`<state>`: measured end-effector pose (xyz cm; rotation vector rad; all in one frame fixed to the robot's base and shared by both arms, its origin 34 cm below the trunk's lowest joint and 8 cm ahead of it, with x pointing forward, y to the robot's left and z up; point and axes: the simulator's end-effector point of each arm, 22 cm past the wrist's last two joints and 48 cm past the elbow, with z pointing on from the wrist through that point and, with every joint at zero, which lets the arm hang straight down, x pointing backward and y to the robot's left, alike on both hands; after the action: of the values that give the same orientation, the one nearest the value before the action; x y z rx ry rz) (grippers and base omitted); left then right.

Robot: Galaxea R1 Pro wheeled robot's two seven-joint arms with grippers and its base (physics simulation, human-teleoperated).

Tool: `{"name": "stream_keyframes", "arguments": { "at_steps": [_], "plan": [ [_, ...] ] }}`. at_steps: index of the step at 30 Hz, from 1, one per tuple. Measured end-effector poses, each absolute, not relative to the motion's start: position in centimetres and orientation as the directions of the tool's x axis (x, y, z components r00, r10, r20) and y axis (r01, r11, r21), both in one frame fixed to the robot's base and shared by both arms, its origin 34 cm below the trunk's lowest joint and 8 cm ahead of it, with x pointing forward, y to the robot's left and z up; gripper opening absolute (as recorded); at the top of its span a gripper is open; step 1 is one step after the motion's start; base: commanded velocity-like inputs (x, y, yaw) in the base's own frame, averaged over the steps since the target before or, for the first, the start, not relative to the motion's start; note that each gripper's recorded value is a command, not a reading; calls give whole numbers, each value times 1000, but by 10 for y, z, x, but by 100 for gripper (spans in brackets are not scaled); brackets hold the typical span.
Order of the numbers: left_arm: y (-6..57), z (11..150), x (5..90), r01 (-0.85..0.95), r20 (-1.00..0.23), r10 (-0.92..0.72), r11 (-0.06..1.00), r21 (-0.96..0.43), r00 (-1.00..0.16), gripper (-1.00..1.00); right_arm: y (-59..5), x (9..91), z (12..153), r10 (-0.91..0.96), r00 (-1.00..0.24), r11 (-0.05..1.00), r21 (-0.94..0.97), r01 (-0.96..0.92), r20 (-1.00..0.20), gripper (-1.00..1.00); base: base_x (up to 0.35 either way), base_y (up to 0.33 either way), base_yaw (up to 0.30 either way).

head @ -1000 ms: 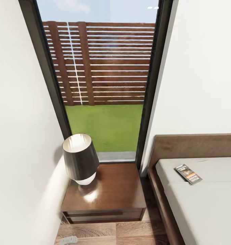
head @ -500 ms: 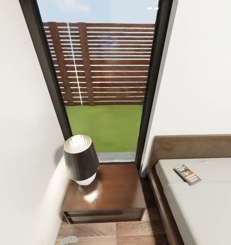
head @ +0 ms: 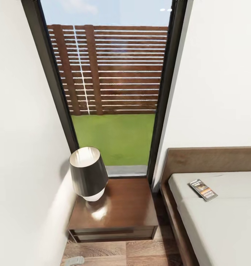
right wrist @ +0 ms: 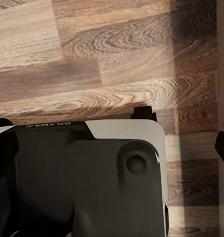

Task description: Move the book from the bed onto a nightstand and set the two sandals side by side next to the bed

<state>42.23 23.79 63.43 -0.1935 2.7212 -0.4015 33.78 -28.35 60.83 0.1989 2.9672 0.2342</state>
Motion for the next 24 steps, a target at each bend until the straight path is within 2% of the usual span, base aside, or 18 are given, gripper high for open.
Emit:
{"name": "stream_keyframes", "arguments": {
  "at_steps": [24],
  "plan": [
    [238, 652, 412, -79, -348, -188, 950, -304, -918, 100, -283, 328, 626, 144, -979, 979, 166, 119, -146, 100, 0, 0, 0]
  ]
}}
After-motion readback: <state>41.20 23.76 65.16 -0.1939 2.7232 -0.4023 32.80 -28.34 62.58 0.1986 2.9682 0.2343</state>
